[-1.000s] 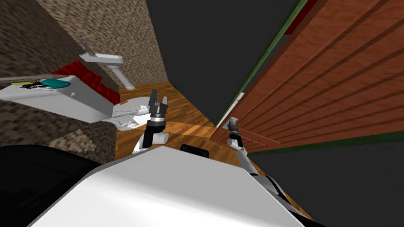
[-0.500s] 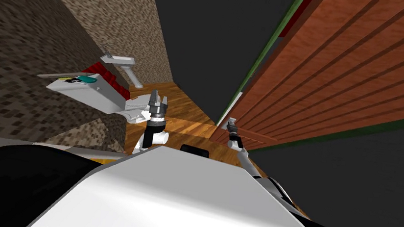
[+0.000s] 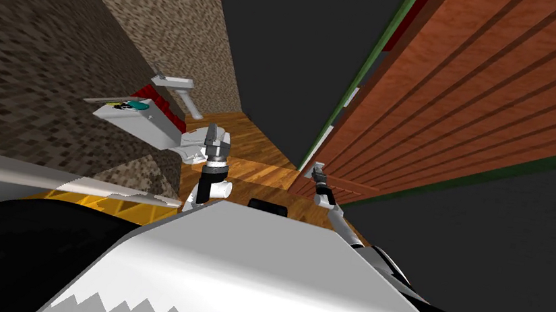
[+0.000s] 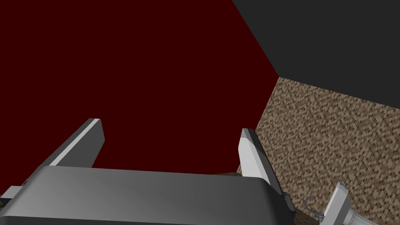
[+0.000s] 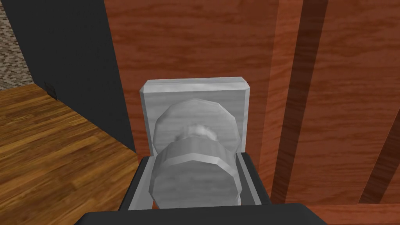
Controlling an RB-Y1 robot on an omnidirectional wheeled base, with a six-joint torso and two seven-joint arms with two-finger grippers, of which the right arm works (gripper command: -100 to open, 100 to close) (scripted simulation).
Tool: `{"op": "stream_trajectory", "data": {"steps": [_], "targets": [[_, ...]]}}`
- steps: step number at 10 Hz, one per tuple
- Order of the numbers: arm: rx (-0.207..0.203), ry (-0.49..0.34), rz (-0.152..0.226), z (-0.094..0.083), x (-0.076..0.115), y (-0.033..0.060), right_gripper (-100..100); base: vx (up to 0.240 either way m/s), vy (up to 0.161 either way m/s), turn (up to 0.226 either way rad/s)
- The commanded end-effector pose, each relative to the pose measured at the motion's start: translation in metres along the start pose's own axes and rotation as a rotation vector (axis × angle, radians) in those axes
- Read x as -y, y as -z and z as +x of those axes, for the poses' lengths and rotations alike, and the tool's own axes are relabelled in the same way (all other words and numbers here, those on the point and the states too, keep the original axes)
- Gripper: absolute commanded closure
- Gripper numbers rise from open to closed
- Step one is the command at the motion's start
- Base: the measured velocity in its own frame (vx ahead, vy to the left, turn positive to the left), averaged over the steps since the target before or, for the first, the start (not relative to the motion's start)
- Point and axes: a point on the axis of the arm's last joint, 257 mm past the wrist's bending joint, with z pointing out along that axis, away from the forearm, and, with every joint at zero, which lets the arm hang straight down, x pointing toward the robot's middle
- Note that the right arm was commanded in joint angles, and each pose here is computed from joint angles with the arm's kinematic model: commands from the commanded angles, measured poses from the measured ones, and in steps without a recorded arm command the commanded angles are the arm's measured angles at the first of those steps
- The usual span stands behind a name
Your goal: Pull the door open
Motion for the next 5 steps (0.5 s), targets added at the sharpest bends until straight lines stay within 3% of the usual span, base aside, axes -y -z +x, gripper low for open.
{"op": "stream_trajectory", "data": {"steps": [1, 5], "targets": [[-0.005, -0.001, 0.023, 0.0018, 0.0045, 0.0034, 100, -0.2, -0.082, 0.089], [-0.01, -0.002, 0.073, 0.0042, 0.0121, 0.0119, 100, -0.182, -0.094, 0.087]]}}
